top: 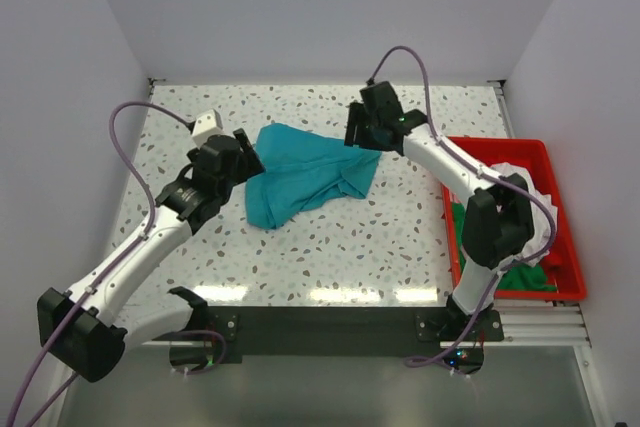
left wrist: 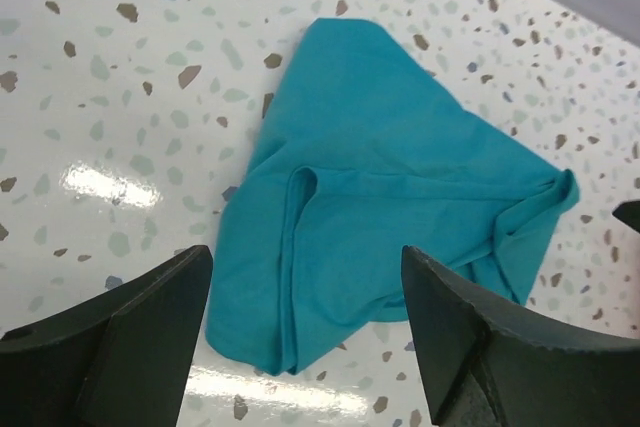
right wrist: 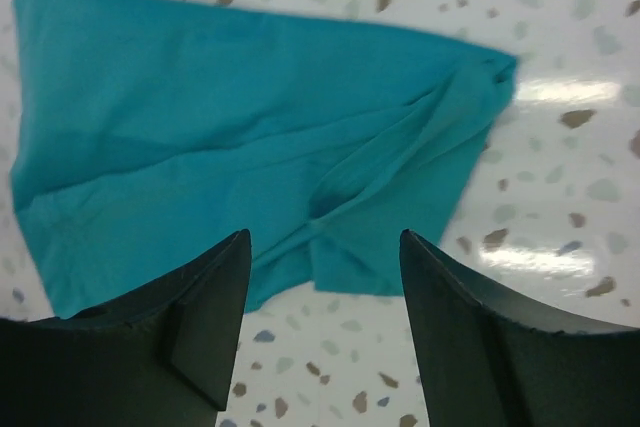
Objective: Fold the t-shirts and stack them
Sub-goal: Move the tshirt to the center of the board, then flatten the tshirt out
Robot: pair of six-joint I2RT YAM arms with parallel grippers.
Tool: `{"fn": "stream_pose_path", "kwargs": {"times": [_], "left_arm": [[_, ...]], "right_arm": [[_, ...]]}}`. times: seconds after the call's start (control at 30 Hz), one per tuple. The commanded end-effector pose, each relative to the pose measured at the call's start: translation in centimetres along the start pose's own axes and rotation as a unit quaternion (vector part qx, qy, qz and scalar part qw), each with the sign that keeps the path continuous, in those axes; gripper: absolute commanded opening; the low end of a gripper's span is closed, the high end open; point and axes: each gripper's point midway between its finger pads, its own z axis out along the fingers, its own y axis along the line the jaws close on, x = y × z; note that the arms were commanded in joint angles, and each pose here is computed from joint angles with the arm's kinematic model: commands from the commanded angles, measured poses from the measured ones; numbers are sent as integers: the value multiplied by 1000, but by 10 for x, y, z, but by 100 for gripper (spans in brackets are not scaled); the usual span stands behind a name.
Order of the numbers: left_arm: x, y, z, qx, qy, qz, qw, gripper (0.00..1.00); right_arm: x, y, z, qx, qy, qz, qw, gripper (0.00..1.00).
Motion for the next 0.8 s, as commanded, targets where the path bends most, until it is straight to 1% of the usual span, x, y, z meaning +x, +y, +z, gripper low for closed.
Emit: {"fn": "stream_pose_path", "kwargs": {"times": [0.0,0.03,0.17,0.23,0.3,0.37,0.4,0.5,0.77], "left_arm": [[18,6,17,-6,24,-14,1000,80],[25,7,21,-6,32,-10,999,79],[44,2,43,-8,57,1,998,74],[52,-2,58,-15,69,6,997,70],[61,-5,72,-20,80,14,996,68],[59,-12,81,-20,79,21,996,68],[67,-9,90,-33,87,29,995,67],[72,-9,105,-52,93,39,994,67],[82,-8,124,-64,101,50,992,66]], "right_arm": [[4,62,-45,-78,-54,-33,995,65],[23,70,-42,-89,-42,-39,994,64],[59,79,-23,-101,-15,-42,994,61],[66,83,-18,-102,-8,-47,994,60],[69,80,-10,-90,-7,-53,995,60],[71,74,-6,-77,-8,-56,995,60],[71,72,-3,-72,-11,-58,996,60],[74,63,2,-51,-11,-68,996,60],[60,36,18,-13,-17,-56,998,61]]}}
